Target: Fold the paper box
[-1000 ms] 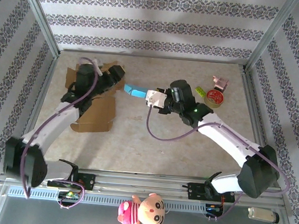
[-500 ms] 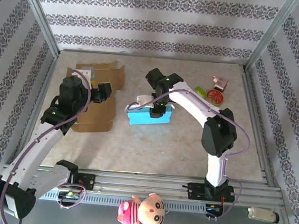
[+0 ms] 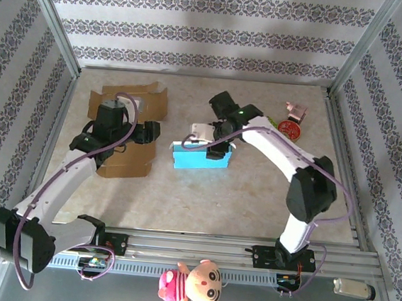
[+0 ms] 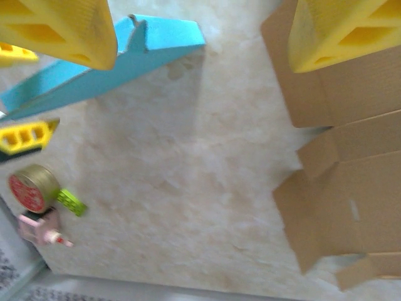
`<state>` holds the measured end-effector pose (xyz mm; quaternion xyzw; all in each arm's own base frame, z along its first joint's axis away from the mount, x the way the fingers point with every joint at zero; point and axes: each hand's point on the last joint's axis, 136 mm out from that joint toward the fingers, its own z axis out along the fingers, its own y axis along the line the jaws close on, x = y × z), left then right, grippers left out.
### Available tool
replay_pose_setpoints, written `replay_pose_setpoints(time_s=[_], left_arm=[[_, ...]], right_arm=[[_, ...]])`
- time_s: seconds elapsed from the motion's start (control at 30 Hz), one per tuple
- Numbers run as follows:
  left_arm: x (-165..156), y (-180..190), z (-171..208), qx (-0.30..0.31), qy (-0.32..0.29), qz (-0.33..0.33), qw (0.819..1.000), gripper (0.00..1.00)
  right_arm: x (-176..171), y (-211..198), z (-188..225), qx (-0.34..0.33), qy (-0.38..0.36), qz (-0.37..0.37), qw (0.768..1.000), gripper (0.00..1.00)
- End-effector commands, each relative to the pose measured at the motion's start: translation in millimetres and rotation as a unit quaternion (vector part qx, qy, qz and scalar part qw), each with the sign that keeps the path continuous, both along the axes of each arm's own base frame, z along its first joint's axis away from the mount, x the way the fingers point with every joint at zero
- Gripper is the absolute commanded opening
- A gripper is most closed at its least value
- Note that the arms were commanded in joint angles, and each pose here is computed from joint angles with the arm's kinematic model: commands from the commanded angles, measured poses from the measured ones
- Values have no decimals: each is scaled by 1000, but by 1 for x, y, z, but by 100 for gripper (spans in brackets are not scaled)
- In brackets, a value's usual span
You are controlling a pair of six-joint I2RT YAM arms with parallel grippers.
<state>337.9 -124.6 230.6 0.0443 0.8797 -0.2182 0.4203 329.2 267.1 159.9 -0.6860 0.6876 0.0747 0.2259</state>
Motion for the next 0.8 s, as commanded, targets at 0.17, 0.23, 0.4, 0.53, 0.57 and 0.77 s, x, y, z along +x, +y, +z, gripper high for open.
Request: replay_pose_setpoints(time_s=[0.17, 0.23, 0.4, 0.53, 0.57, 0.77], left_arm=[[-17, -38, 2, -6, 67, -91, 994, 68], [-21, -43, -6, 11, 87, -101, 991, 66], [-26, -50, -25, 81, 119, -115, 983, 65], [-25, -50, -31, 97, 123, -110, 981, 65], [-25, -50, -32, 95, 123, -110, 982, 65], [-29, -51, -39, 90, 142, -112, 979, 65]], right_arm=[[33, -25, 85, 322, 150, -325, 876, 49], [29, -43, 74, 331, 179, -369, 850, 49], [13, -61, 40, 284, 199, -392, 852, 45], [6, -62, 22, 263, 213, -385, 859, 37], [8, -64, 17, 257, 208, -389, 860, 36], [8, -69, 1, 229, 212, -397, 863, 31]])
